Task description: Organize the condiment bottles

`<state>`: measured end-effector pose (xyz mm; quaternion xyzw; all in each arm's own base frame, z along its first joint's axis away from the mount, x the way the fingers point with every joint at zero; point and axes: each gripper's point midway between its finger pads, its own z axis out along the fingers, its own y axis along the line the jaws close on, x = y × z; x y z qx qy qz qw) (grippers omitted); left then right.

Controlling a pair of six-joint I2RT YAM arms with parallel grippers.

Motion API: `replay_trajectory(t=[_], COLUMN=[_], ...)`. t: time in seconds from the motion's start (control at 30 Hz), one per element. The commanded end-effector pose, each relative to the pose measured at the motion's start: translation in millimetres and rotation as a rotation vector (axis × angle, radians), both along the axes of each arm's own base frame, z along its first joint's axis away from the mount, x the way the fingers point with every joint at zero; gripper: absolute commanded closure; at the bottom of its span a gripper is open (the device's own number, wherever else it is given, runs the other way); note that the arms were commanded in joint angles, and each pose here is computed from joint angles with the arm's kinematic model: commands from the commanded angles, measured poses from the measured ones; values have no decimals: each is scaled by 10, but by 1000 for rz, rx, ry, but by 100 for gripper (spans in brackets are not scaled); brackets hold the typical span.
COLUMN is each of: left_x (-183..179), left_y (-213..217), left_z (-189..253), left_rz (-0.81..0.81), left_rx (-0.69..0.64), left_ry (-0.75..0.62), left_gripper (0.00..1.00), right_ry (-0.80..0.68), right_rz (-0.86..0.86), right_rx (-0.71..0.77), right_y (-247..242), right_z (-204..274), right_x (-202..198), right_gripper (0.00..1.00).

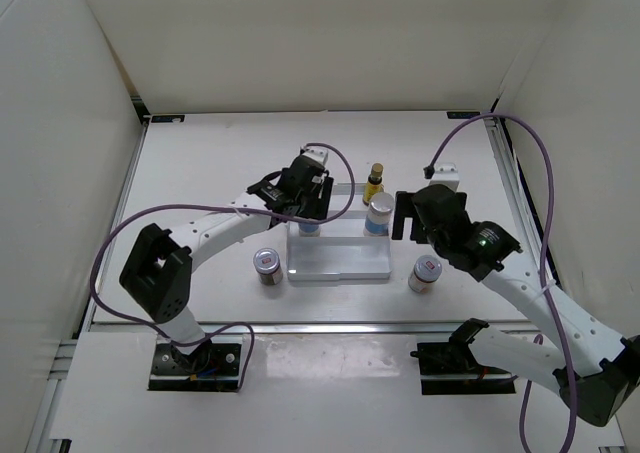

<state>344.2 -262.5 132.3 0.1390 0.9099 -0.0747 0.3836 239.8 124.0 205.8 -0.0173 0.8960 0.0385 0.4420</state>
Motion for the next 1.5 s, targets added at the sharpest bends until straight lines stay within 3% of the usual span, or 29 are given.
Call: replay_trajectory(t=[0.0, 0.17, 0.4, 0.53, 0.97, 1.17, 1.3, 1.47], left_x=[107, 130, -67, -263, -920, -937, -914, -904], left_y=[-34, 26, 270, 574, 1746, 1869, 1849, 1840], left_z=[233, 466, 1432, 1703, 1222, 1271, 1268, 1247], left_rz=[24, 50, 56, 87, 299, 357, 355, 354], left_rx=[-15, -20, -125, -136, 9, 14, 21, 28], left_ry=[-61, -102, -290, -368, -389, -420, -414, -409], left_gripper=[1, 0, 0, 0, 0, 0, 0, 0], right_ry=[17, 110, 247, 338, 610, 564, 462, 364], right_rz=[-54, -99, -160, -213, -364, -411, -419, -418], right_rx=[-46, -102, -122, -117, -87, -18, 24, 64], right_y=[-143, -245, -291, -325, -213, -261, -329, -422], right_z=[-55, -324, -737, -983, -1575, -1503, -1290, -1072], right_x=[-49, -159, -335, -402, -644, -704, -663, -662], right_gripper=[0, 0, 0, 0, 0, 27, 55, 79])
